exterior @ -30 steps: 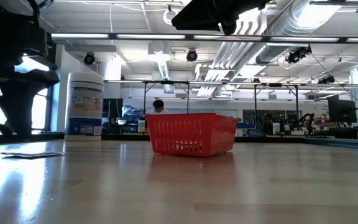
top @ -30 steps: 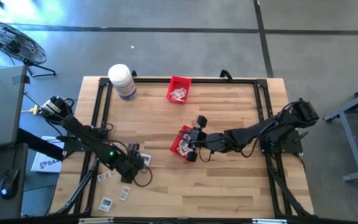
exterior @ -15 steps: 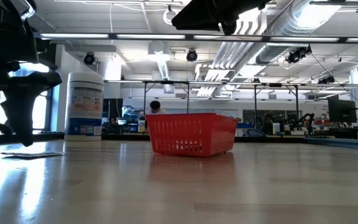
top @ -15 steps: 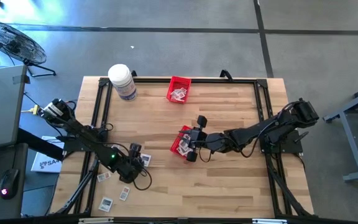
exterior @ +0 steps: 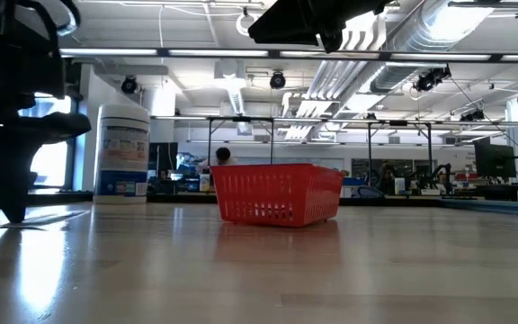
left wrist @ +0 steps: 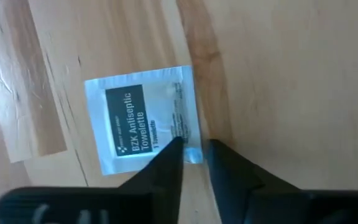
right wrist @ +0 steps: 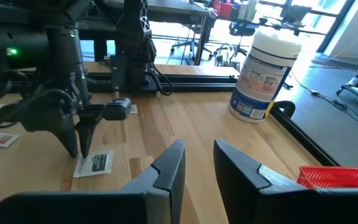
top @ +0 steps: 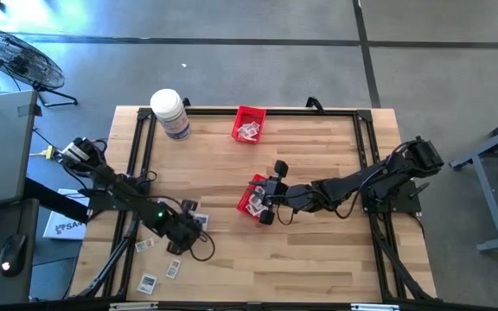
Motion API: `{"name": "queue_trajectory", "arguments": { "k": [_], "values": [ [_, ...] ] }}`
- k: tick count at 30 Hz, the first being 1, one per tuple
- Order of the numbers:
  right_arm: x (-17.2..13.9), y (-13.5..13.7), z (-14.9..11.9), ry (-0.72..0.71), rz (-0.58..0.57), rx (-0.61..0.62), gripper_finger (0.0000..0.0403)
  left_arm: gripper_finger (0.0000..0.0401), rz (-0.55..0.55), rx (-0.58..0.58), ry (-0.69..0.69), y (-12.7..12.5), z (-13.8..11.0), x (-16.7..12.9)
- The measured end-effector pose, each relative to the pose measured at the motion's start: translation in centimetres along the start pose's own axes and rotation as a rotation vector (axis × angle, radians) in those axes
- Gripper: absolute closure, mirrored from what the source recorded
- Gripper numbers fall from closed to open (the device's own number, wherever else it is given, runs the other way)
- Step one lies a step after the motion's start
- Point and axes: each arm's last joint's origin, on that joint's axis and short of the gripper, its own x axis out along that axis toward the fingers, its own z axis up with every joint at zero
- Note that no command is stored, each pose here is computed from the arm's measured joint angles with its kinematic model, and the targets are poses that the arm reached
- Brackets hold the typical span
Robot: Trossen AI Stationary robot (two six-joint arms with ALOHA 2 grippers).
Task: Pick & Place First Aid Supplies
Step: Put the white towelette pack into the bottom red bin
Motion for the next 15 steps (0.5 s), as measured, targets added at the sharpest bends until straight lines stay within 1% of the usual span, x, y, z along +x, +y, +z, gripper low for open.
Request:
{"name": "queue_trajectory", "arguments": {
  "k": [3, 6, 10, 15],
  "values": [
    [0.0, 0.0, 0.0, 0.0, 0.001, 0.003, 0.0325, 0.0348, 0.005, -0.029, 0.0, 0.6, 0.2, 0.2],
    [0.0, 0.0, 0.0, 0.0, 0.002, 0.003, 0.0324, 0.035, 0.01, -0.045, -0.001, 1.0, 0.3, 0.3],
    [0.0, 0.0, 0.0, 0.0, 0.01, 0.003, 0.0325, 0.0337, 0.011, -0.056, -0.003, 1.1, 0.4, 0.4],
    [0.0, 0.0, 0.0, 0.003, 0.015, 0.0, 0.0325, 0.0307, 0.007, -0.08, -0.018, 1.0, 1.1, -0.1]
  ]
}}
